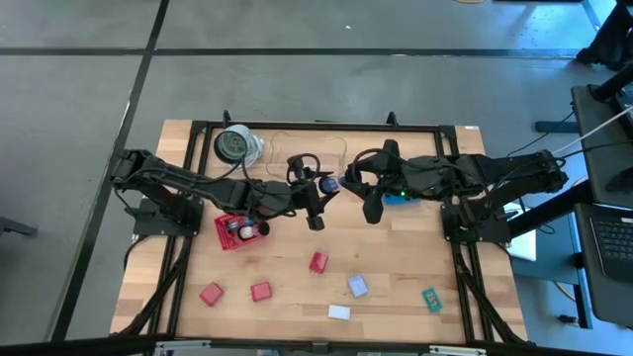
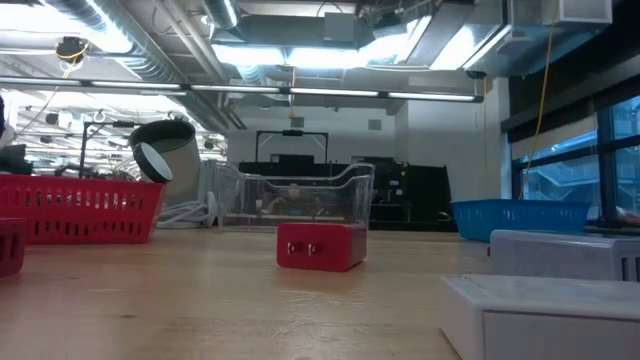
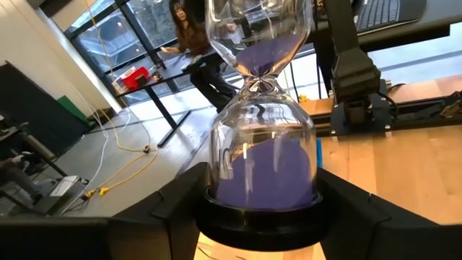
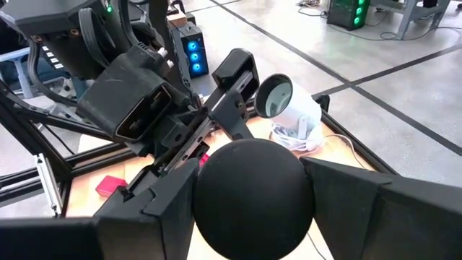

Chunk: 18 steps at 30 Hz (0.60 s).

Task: Pick & Place Office items
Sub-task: Put the blue hourglass into the red bin

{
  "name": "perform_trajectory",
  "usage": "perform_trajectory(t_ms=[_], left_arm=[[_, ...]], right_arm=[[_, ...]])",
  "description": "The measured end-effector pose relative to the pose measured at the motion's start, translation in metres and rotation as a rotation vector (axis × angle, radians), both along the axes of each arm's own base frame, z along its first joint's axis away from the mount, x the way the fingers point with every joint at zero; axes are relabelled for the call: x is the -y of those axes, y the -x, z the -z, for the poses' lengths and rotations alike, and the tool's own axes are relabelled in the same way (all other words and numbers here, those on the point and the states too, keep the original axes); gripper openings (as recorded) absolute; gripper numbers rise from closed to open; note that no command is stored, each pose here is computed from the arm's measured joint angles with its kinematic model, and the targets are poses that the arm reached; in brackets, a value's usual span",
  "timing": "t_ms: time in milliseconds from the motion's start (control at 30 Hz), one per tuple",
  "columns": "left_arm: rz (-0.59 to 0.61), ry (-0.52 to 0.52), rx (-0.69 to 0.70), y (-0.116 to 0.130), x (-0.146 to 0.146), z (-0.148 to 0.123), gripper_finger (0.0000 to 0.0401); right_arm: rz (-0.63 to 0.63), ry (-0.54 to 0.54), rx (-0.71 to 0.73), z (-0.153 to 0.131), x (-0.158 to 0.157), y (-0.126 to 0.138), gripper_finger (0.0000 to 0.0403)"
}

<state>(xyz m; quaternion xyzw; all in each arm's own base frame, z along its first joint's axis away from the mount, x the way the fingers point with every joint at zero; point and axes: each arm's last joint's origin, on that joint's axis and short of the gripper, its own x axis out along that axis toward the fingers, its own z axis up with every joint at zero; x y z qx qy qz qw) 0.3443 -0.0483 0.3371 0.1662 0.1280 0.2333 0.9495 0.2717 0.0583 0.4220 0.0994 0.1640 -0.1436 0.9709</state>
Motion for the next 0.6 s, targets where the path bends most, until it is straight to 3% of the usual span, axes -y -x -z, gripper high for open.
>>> perform_trajectory(t_ms=[333, 600], left_arm=[[0.006, 0.004, 0.01, -0.0002, 0.0003, -0.0008, 0.0211], [0.005, 0.011, 0.025, -0.0002, 0.0002, -0.0024, 0.0208]], right_arm=[[0.001, -0.002, 0.001, -0.0003, 0.0001, 0.0003, 0.0222], [0.0, -0.001, -0.007, 0.0006, 0.0, 0.0002, 0.0258]])
